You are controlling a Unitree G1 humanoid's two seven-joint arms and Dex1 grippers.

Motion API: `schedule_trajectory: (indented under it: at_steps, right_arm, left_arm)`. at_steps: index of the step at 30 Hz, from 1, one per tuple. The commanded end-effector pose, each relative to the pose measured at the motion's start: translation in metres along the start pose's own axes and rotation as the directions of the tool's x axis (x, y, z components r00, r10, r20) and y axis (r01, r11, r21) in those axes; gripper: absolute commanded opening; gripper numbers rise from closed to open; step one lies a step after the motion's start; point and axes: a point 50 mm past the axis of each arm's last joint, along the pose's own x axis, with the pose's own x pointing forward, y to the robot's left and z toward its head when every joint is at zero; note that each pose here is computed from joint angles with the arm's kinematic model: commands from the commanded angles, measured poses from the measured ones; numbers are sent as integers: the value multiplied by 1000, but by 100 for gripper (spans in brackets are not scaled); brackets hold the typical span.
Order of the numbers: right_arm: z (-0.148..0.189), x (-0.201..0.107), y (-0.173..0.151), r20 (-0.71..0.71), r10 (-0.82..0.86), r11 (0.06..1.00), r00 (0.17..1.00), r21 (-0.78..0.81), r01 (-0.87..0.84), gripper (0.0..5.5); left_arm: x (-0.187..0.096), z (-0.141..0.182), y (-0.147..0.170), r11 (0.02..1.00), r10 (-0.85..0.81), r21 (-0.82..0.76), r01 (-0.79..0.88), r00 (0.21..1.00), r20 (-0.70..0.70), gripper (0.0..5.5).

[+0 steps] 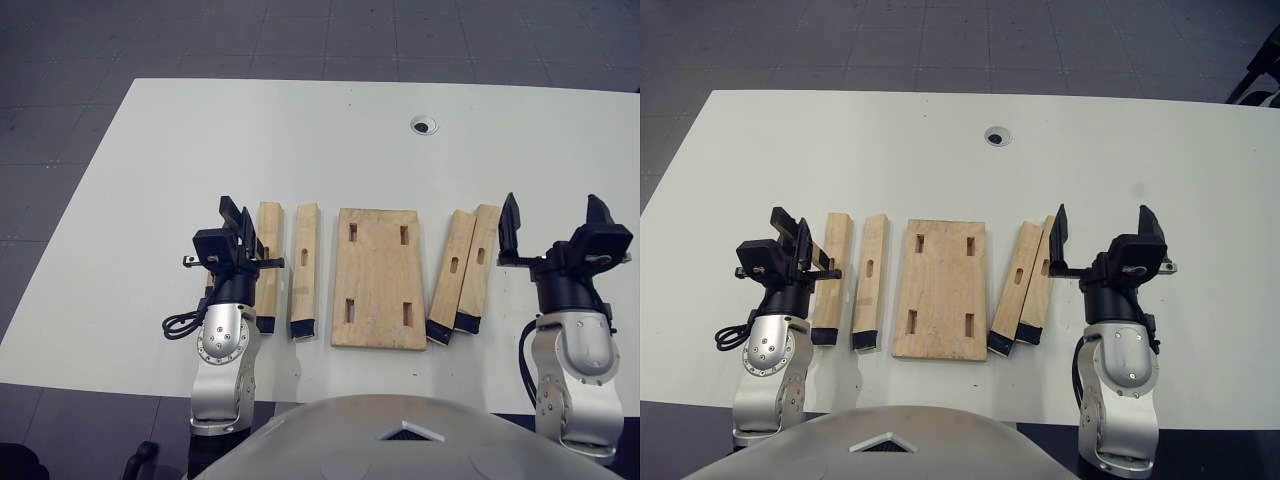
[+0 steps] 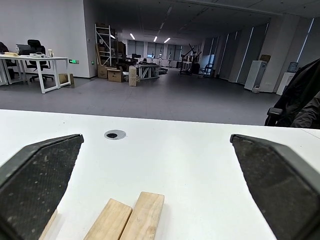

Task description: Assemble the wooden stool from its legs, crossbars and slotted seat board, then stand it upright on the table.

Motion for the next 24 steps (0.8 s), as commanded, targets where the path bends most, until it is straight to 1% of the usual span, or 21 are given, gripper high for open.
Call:
schedule_trajectory:
  at_steps: [1, 15, 24]
  right_arm:
    - [-2, -1, 1, -6, 3, 1000, 1000, 7, -3, 550]
    - [-2, -2, 2, -6, 0, 1000, 1000, 10, 0, 550]
    - [-2, -3, 2, -6, 0, 1000, 1000, 10, 0, 550]
  left_arm:
    - [-1, 6, -3, 1000, -20, 5, 20, 1000, 21, 42]
    - [-3, -1, -3, 1000, -23, 4, 23, 1000, -16, 42]
    - [-4, -24, 4, 1000, 10, 1, -10, 994, -106, 42]
